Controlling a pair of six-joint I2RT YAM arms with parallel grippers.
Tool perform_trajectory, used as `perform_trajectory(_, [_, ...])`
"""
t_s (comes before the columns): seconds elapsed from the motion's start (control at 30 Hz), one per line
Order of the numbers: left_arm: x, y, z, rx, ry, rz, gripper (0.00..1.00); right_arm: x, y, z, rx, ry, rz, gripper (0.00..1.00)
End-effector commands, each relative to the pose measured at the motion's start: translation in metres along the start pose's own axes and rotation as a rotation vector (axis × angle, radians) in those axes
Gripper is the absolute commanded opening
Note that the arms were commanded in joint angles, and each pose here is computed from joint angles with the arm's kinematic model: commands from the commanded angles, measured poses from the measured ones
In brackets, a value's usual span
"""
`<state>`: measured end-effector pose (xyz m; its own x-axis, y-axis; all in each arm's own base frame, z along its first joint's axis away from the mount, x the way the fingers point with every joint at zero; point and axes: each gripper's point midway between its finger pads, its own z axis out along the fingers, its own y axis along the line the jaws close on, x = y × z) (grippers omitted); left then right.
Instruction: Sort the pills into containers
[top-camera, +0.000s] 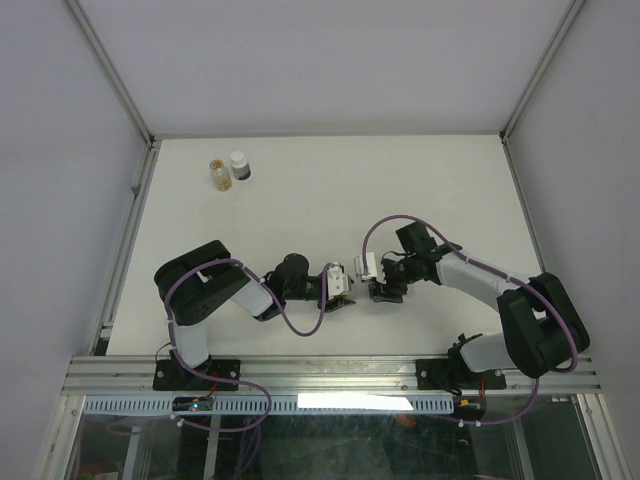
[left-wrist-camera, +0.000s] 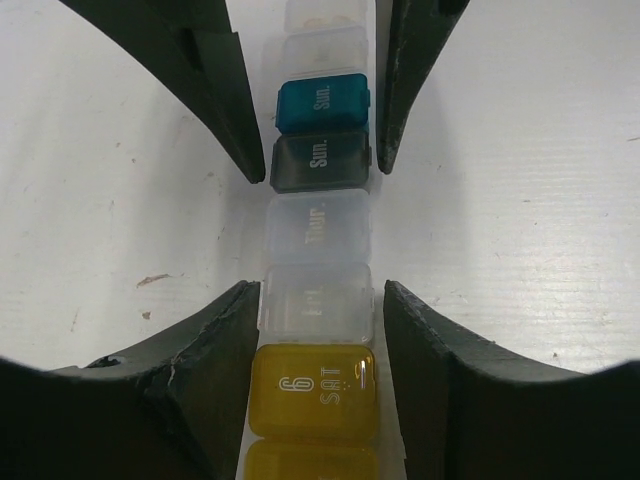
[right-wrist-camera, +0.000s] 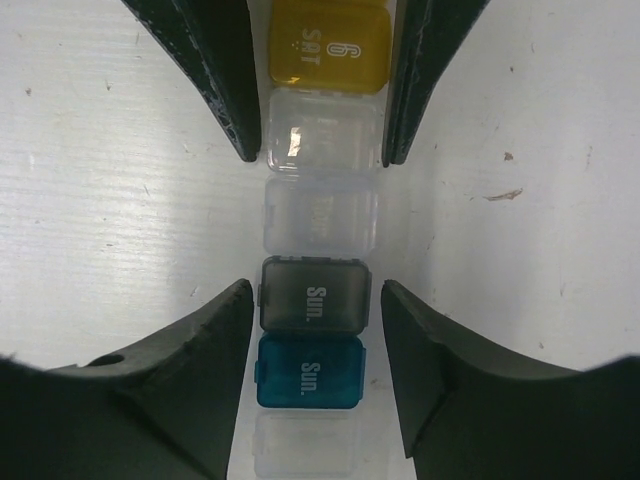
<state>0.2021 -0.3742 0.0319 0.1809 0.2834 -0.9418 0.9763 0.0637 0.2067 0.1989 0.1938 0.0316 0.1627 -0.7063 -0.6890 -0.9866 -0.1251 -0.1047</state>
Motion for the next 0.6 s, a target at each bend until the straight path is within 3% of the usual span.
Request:
perform_trajectory(0.0, [-0.0168, -0.0018, 0.0075, 0.029, -0.058, 0.022, 0.51, -0.0082, -0.0081, 0.0020, 0.016, -0.023, -0.012, 0.55])
perform_trajectory(0.33, [-0.0157, -0.0021, 0.0095, 0.037, -0.050, 0.008, 0.42, -0.0102, -0.0069, 0.0037, 0.008, -0.029, -0.005, 0.52])
perform_trajectory(0.57, [-0.0143, -0.0044, 0.0089, 0.052, -0.042, 0.011, 0.24, -0.0167, -0.0080, 0.0009, -0.004, -0.041, 0.021, 0.36])
